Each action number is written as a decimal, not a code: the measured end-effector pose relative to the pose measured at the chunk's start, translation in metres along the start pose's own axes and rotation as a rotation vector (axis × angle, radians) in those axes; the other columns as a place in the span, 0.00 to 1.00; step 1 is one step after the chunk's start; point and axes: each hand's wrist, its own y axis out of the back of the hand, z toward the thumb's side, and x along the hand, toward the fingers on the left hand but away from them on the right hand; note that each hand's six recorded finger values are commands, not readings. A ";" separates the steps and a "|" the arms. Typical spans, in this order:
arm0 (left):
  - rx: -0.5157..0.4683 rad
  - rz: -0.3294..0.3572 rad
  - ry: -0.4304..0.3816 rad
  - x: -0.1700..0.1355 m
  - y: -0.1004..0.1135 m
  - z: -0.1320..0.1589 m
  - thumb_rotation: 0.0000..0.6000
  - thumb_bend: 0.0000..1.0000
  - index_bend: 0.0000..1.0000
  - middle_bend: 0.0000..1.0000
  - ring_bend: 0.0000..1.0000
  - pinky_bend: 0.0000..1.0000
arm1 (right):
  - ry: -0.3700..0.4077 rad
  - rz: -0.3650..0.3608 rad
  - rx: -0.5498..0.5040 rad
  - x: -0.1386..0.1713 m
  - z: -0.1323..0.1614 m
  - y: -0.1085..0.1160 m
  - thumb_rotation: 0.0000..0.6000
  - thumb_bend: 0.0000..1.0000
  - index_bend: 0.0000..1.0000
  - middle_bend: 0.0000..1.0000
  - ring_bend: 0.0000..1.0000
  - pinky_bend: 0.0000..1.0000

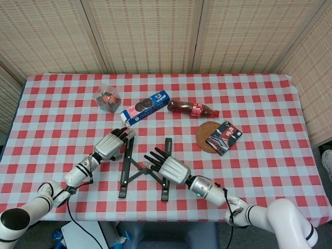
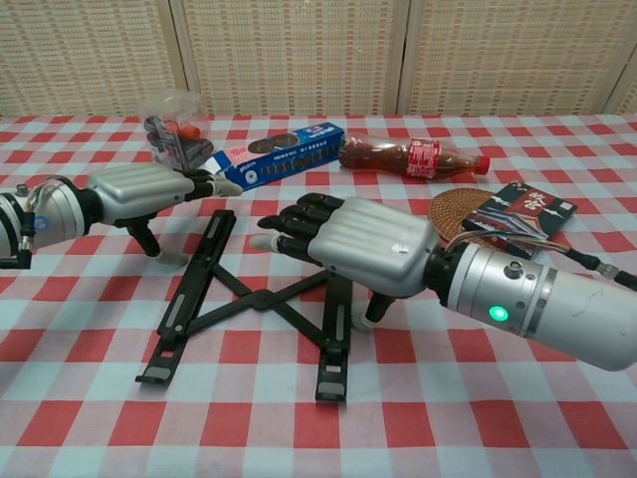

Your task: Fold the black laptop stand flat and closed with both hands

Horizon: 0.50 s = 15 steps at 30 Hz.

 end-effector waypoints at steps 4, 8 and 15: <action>-0.018 0.002 -0.001 0.000 0.000 0.001 1.00 0.22 0.00 0.00 0.00 0.16 | 0.003 -0.010 -0.002 -0.001 0.002 0.001 1.00 0.00 0.00 0.00 0.00 0.00; -0.055 0.003 -0.001 0.000 0.000 0.003 1.00 0.22 0.00 0.00 0.00 0.16 | 0.002 -0.023 -0.005 -0.002 0.002 0.002 1.00 0.00 0.00 0.00 0.00 0.00; -0.129 -0.003 0.000 0.001 0.000 0.008 1.00 0.22 0.00 0.00 0.00 0.16 | -0.003 -0.038 -0.001 -0.005 0.002 0.002 1.00 0.00 0.00 0.00 0.00 0.00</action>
